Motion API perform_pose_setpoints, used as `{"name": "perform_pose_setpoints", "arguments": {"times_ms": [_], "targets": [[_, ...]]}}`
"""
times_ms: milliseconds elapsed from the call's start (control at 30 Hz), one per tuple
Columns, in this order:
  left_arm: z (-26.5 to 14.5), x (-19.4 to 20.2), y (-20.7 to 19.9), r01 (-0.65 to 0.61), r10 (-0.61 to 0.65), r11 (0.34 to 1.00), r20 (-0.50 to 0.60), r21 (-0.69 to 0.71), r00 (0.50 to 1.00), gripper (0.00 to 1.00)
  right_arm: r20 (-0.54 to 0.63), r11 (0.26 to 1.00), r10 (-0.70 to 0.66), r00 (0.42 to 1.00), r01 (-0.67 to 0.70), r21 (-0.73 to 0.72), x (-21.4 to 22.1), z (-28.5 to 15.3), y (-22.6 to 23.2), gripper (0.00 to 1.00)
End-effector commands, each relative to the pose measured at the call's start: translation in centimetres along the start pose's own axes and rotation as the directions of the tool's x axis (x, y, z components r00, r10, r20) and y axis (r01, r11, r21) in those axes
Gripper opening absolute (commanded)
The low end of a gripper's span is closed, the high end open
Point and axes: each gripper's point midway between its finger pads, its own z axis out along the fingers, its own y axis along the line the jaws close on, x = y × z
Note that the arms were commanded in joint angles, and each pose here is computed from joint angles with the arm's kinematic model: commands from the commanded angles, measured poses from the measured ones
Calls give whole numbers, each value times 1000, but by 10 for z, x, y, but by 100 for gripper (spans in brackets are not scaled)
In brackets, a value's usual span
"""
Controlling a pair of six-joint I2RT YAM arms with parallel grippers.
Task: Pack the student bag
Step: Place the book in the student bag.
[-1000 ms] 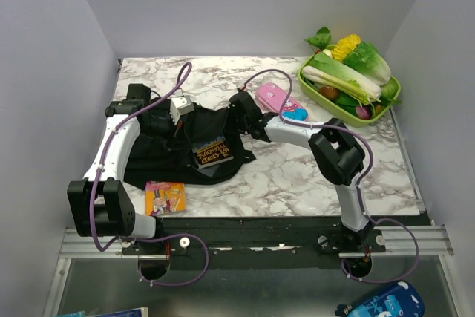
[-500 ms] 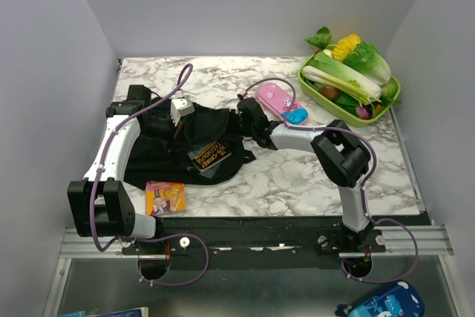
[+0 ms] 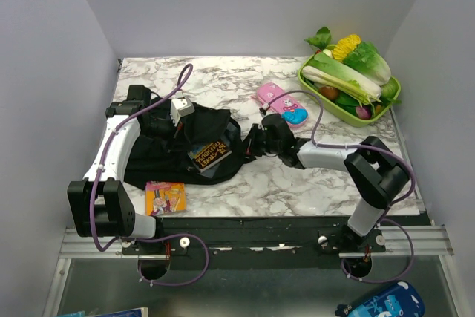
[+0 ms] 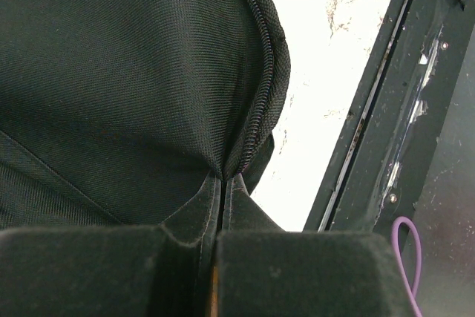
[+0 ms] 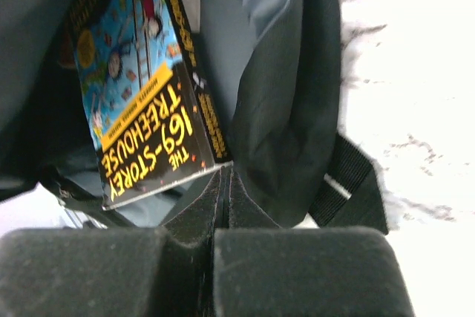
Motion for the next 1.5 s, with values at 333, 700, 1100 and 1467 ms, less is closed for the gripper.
{"name": "perform_pose_setpoints", "arguments": {"times_ms": [333,700,1100,1467], "targets": [[0,-16,-10,-26,24,999,57,43,998,1,-35,996,-78,996,77,-42,23,29,23,1],[-2,-13,-14,-35,33,997,40,64,999,1,39,992,-92,995,94,-79,-23,81,64,1],[4,-18,7,-41,41,999,64,-5,997,1,86,996,-88,992,86,35,-21,52,31,44],[-7,-70,67,32,-4,981,145,-191,989,1,92,821,-552,829,560,-110,58,-51,79,68]]}}
